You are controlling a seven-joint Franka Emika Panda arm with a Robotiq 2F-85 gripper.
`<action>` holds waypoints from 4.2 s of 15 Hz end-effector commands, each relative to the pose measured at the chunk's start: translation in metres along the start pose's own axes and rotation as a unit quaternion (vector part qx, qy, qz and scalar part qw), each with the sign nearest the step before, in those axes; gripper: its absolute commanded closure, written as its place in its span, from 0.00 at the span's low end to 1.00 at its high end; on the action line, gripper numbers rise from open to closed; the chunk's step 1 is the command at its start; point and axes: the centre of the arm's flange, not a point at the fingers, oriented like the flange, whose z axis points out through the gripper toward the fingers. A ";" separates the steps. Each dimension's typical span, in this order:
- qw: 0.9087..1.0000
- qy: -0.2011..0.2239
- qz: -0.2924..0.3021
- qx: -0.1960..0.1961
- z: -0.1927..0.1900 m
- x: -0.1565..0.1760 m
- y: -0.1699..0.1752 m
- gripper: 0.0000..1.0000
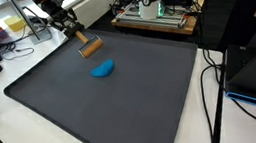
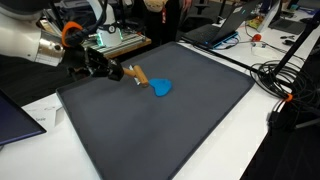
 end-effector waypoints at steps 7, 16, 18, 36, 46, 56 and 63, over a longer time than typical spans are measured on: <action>0.998 0.051 -0.011 0.031 0.002 -0.028 0.005 0.78; 0.973 0.200 -0.038 0.105 0.064 -0.108 0.018 0.78; 0.963 0.233 -0.034 0.128 0.070 -0.129 0.023 0.78; 0.925 0.355 0.012 0.137 0.121 -0.214 0.036 0.53; 0.906 0.397 -0.023 0.142 0.126 -0.266 0.048 0.78; 0.899 0.412 -0.019 0.149 0.166 -0.289 0.043 0.78; 0.898 0.417 -0.002 0.137 0.201 -0.280 0.035 0.78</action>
